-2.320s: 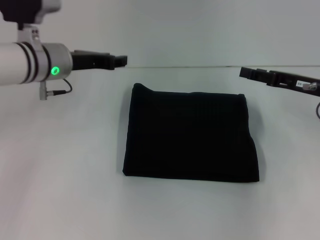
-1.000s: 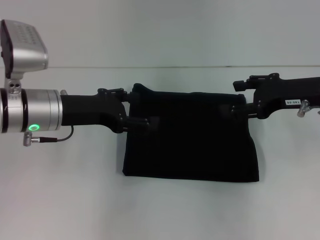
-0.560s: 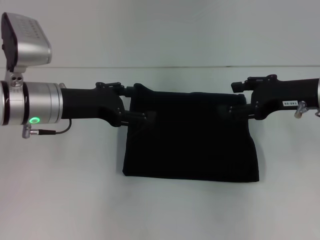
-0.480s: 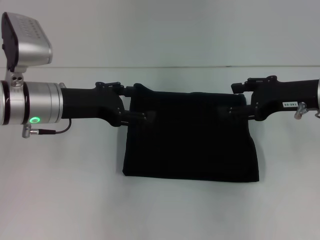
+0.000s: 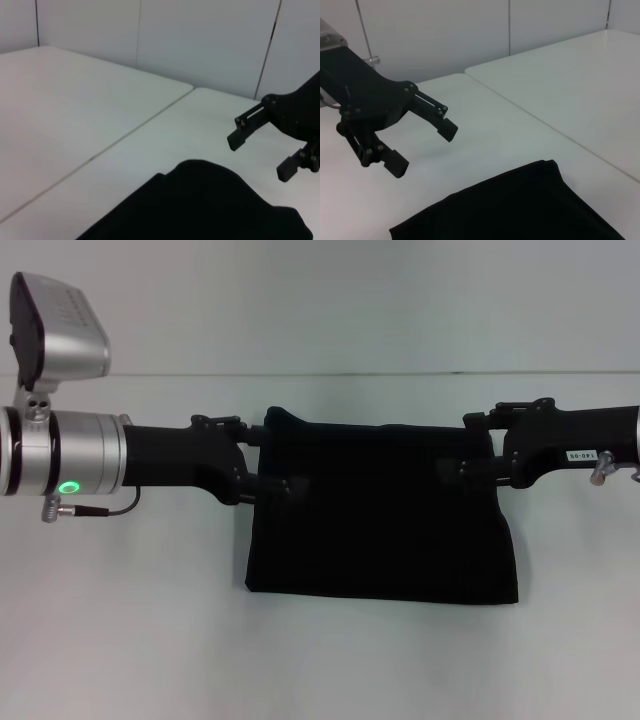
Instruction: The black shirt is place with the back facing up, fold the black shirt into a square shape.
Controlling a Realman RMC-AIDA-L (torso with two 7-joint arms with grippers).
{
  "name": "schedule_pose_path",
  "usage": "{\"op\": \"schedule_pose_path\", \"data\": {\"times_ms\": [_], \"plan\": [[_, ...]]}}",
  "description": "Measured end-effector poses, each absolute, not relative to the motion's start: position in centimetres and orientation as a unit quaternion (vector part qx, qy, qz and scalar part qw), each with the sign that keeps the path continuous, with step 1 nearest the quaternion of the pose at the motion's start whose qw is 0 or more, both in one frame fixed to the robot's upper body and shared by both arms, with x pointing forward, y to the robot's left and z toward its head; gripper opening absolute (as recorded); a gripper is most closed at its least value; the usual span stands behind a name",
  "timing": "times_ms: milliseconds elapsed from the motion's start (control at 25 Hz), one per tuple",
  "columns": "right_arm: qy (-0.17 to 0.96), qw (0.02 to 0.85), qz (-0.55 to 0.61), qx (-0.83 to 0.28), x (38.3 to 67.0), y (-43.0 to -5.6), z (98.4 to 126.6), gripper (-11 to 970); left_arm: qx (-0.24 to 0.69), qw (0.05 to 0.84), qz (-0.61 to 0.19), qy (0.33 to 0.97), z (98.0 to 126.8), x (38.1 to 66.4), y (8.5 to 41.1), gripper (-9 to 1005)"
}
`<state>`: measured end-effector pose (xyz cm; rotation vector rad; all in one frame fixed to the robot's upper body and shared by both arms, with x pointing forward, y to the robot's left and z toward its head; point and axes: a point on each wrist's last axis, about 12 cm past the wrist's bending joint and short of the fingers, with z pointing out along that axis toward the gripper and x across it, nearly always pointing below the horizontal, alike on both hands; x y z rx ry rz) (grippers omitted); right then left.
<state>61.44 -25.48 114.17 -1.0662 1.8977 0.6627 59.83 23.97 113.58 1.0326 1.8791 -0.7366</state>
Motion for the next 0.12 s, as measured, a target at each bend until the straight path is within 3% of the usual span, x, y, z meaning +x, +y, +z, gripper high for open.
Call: {"op": "schedule_pose_path", "data": {"times_ms": [120], "plan": [[0.757, 0.419, 0.265, -0.426, 61.39, -25.43, 114.10, 840, 0.416, 0.418, -0.293, 0.753, 113.48, 59.80, 23.93, 934]]}}
